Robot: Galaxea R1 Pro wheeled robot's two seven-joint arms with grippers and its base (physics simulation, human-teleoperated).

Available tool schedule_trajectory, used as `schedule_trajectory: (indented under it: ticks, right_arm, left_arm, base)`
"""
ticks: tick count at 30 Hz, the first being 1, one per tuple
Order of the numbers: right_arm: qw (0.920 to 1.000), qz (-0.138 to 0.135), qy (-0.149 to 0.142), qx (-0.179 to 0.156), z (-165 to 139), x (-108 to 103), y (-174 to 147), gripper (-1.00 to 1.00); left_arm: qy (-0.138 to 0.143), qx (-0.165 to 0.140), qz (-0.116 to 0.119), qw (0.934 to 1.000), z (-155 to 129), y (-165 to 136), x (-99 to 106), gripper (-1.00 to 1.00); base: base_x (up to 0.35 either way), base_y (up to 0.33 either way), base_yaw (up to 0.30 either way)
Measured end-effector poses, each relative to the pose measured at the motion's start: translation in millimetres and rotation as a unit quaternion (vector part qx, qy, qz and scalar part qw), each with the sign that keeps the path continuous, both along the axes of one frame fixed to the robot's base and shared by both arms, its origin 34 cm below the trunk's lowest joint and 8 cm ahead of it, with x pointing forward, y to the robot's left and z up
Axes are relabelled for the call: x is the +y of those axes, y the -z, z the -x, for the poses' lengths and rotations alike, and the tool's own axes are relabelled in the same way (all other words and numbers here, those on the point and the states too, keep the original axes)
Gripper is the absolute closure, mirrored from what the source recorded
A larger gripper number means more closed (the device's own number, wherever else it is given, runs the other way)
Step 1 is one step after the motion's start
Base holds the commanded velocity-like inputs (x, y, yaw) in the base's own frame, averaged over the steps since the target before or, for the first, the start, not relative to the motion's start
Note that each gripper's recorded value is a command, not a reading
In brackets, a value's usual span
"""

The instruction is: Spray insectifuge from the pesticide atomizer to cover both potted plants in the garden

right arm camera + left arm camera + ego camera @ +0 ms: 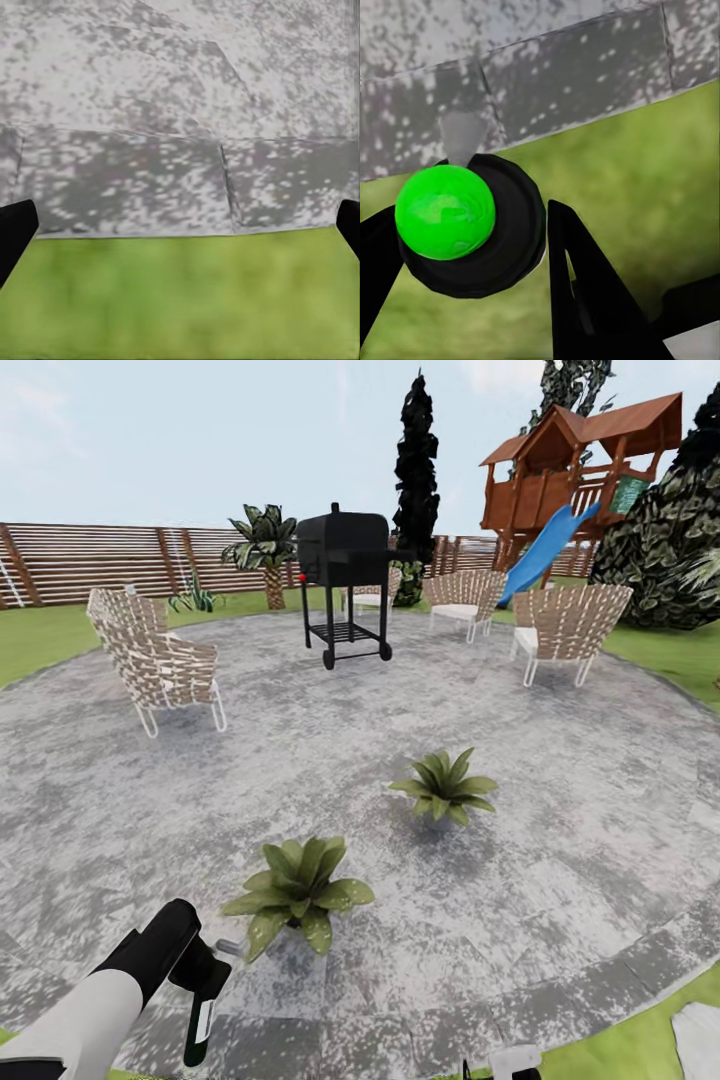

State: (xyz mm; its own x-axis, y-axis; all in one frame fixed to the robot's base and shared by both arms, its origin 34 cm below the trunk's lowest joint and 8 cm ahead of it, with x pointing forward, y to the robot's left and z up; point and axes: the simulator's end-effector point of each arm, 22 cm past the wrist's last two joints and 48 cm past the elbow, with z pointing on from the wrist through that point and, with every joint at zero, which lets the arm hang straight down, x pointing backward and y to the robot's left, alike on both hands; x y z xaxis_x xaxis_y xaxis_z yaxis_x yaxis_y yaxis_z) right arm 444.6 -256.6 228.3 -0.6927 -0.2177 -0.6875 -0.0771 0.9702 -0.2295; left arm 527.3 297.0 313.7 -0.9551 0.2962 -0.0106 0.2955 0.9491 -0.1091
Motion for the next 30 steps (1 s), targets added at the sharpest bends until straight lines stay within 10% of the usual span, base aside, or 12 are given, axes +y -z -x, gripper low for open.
schedule_trajectory:
  ticks: [20,30]
  right_arm:
    - [1.0,0.0,0.0,-0.003,-2,0,-2,-1.0]
    - [1.0,0.001,0.0,-0.004,-2,-1,-2,-1.0]
  left_arm:
    - [0.004,0.005,0.012,0.9999,0,-10,15,1.0]
    - [0.073,0.027,0.032,0.9964,-24,-58,11,1.0]
  base:
    - [0.035,0.134,-0.187]
    - [0.0,0.0,0.0]
